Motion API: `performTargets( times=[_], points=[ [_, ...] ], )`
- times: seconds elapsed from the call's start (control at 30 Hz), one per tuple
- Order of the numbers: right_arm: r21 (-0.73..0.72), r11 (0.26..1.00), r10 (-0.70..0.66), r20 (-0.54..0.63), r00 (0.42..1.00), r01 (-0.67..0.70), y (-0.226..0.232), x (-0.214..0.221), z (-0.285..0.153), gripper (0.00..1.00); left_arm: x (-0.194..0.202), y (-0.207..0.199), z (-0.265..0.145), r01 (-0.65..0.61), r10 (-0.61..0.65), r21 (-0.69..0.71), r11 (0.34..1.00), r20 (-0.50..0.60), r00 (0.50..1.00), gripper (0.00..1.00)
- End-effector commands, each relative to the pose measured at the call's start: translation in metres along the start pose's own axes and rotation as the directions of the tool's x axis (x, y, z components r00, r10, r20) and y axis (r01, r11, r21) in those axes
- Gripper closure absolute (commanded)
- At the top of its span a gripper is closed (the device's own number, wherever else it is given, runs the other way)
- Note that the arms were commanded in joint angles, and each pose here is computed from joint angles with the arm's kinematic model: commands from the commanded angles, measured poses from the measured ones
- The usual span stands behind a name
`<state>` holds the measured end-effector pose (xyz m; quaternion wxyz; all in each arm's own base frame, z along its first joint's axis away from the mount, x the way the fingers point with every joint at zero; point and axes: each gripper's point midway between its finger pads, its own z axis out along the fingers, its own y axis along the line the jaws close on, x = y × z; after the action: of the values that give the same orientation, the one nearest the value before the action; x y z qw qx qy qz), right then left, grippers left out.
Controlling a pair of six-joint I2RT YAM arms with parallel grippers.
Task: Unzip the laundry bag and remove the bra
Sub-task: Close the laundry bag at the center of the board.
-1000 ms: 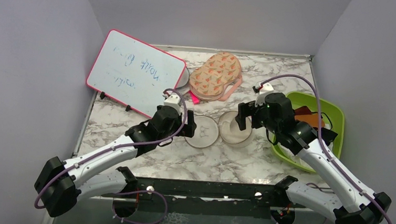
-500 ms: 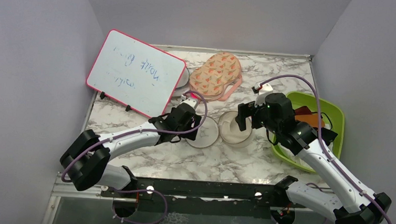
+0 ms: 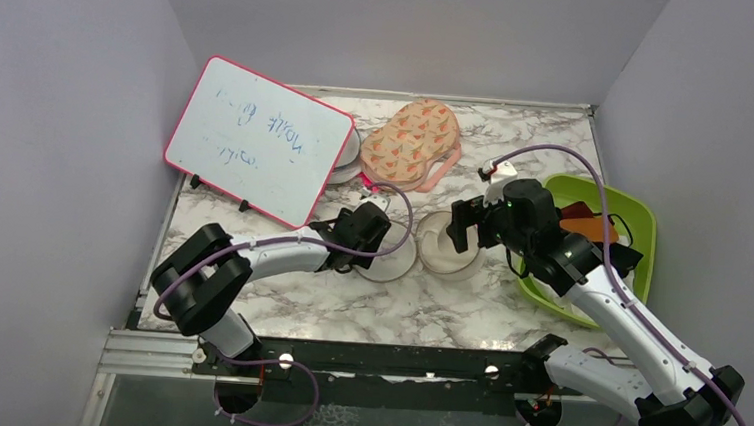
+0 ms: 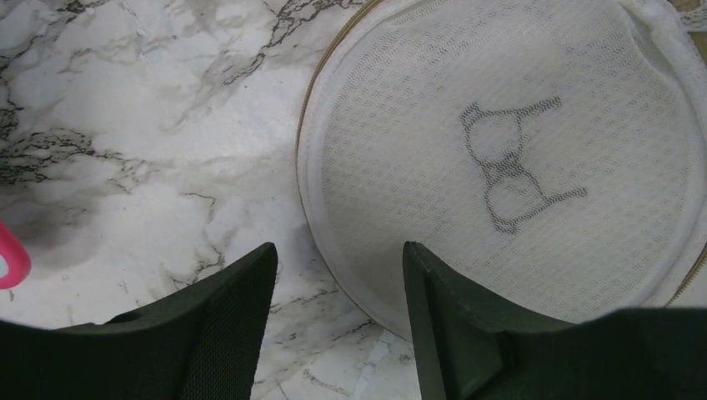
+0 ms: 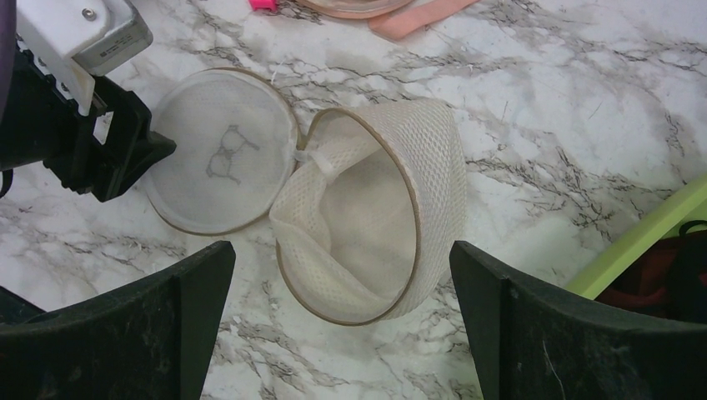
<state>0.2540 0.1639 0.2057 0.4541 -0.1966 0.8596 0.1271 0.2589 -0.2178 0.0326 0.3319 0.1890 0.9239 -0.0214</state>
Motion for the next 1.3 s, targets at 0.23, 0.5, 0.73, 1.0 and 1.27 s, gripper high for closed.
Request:
performTargets(
  times=[0.23, 0.5, 0.73, 1.0, 1.27],
  points=[
    [-0.041, 0.999, 0.001, 0.021, 1.000, 0.000, 0.008, -0.003, 0.000, 0.01, 0.019, -0.013, 0.018, 0.113, -0.113, 0.034, 0.993, -0.020, 0.993, 0.69],
    [-0.062, 0.998, 0.016, 0.008, 1.000, -0.015, 0.011, 0.001, -0.003, 0.01, 0.013, -0.001, 0.010, 0.077, -0.077, -0.004, 0.997, 0.015, 0.997, 0.96],
    [-0.052, 0.998, 0.023, 0.035, 0.999, -0.022, 0.009, 0.000, -0.008, 0.01, -0.023, 0.008, -0.027, 0.096, -0.095, -0.004, 0.995, 0.100, 0.990, 1.00],
    [-0.049, 0.999, 0.012, 0.009, 1.000, -0.011, 0.009, 0.000, -0.005, 0.01, -0.054, -0.001, -0.078, 0.080, -0.102, 0.132, 0.988, 0.167, 0.981, 1.00],
    [-0.078, 0.997, 0.021, 0.058, 0.998, -0.016, 0.013, -0.003, -0.011, 0.01, -0.094, -0.007, -0.139, 0.069, -0.131, 0.248, 0.966, 0.242, 0.961, 1.00]
  ],
)
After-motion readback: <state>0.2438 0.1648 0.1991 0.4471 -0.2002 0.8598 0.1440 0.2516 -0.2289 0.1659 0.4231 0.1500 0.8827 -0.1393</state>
